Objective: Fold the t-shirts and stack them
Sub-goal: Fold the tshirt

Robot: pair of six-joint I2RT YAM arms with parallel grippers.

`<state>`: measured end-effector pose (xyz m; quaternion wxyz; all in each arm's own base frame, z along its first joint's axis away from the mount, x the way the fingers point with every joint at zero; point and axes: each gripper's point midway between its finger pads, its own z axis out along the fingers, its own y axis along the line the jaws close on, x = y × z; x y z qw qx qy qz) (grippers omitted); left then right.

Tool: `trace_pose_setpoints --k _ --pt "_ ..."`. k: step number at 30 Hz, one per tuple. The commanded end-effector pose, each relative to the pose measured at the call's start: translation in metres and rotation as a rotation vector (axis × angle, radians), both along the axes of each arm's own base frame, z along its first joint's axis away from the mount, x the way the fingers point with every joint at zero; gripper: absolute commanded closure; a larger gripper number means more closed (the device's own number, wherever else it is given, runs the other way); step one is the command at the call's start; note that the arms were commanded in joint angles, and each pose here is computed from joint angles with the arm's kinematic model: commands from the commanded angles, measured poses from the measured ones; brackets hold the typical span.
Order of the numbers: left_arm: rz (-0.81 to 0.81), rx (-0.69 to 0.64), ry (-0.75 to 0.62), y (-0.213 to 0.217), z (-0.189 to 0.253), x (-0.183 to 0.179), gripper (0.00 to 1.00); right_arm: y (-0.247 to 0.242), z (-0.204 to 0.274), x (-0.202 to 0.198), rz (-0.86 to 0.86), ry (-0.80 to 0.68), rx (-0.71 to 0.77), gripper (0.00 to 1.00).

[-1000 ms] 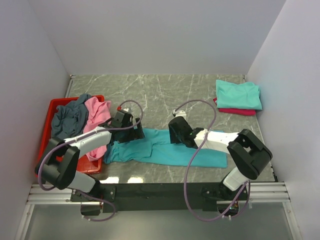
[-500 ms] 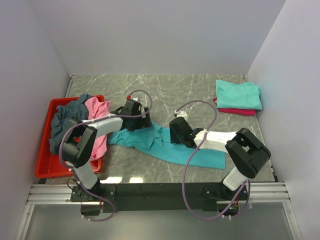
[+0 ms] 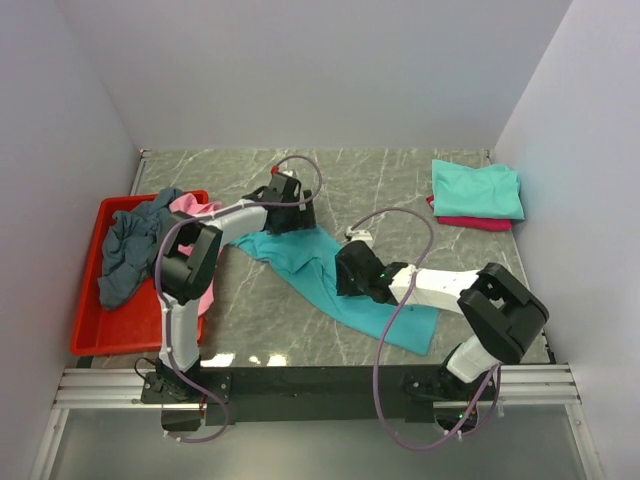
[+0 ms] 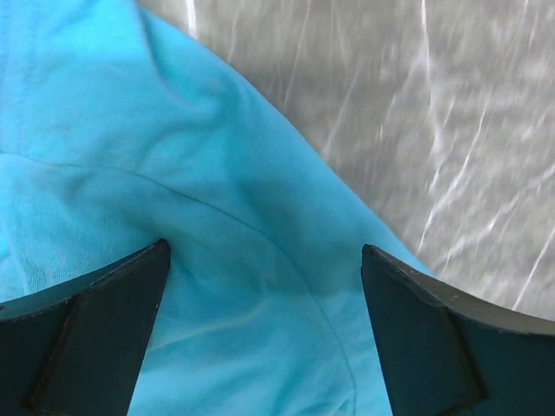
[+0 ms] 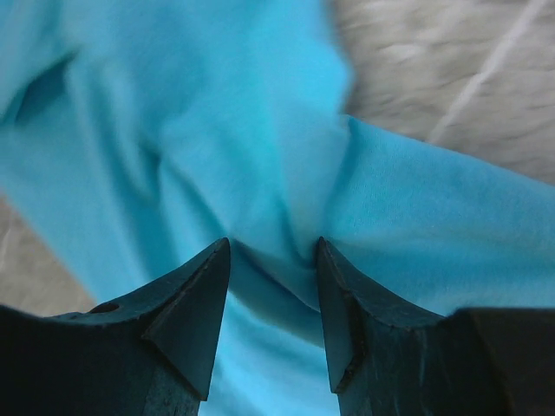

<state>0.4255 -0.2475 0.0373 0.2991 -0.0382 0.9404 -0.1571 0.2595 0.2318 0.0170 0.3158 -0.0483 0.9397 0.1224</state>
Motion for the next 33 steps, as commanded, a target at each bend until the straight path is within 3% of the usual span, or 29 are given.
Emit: trace_pose_setpoints --k 1,9,14,19,23,27,33 --pt "0.022 0.08 0.041 0.015 -0.021 0.012 0.01 0.013 -0.024 -0.046 0.083 0.169 -0.027 0.48" --pt "0.025 0.122 -0.034 0.008 -0.003 0.057 0.01 0.066 -0.009 -0.053 0.18 0.157 0.047 0.49" --pt "0.047 0.082 -0.158 0.007 0.058 0.072 0.01 0.05 0.017 -0.04 0.132 0.067 -0.007 0.48" --pt "0.089 0.063 -0.198 0.021 0.096 0.051 0.01 0.022 0.028 -0.04 0.082 0.025 -0.072 0.48" --pt "0.085 0.05 -0.152 0.029 0.083 0.022 0.01 0.002 0.027 -0.039 0.042 0.014 -0.095 0.47" --pt "0.04 0.043 -0.044 0.032 0.036 -0.011 0.01 -0.014 0.019 -0.04 0.016 0.027 -0.12 0.47" --pt "0.009 0.002 0.015 0.024 0.005 -0.019 0.01 -0.022 0.006 -0.049 0.001 0.062 -0.115 0.47"
